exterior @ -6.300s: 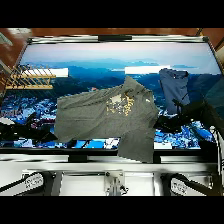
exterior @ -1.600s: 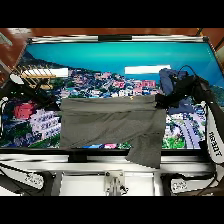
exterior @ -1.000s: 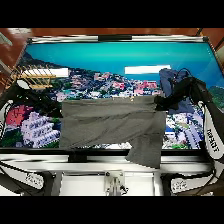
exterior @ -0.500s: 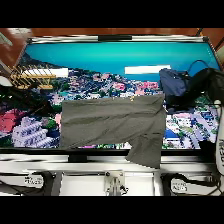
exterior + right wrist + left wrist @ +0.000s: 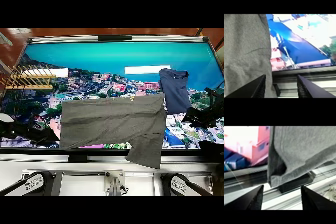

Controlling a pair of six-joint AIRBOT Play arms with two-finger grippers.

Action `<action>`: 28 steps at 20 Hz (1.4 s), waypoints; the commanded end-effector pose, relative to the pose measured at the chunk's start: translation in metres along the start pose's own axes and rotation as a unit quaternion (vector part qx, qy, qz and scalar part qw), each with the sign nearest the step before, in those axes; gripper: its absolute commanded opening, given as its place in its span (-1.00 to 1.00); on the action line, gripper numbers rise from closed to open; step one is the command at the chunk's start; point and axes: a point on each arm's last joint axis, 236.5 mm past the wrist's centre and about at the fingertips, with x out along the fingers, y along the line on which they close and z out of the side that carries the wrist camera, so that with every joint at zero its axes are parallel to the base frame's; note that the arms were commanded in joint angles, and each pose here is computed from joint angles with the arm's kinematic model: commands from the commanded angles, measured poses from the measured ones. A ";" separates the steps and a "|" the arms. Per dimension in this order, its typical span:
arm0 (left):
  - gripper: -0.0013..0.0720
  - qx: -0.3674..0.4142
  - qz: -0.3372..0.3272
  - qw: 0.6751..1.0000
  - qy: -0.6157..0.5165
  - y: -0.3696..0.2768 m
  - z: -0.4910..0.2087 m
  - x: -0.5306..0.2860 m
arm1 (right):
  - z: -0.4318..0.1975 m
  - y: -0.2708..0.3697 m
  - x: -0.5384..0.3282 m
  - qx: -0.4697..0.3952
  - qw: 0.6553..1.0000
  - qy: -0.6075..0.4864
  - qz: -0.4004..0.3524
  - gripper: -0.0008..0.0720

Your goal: Fold the shirts.

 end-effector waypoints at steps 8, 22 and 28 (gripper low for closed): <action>0.55 0.031 -0.013 0.999 0.015 -0.004 -0.001 0.037 | 0.006 0.016 0.000 0.016 0.999 -0.022 0.046 0.41; -0.88 0.032 -0.039 0.998 0.027 -0.021 -0.003 0.043 | -0.093 0.026 0.086 -0.024 0.988 0.131 0.073 0.42; -0.88 0.032 -0.040 0.998 0.028 -0.021 -0.004 0.043 | -0.088 0.033 0.114 -0.033 0.993 0.099 0.063 0.41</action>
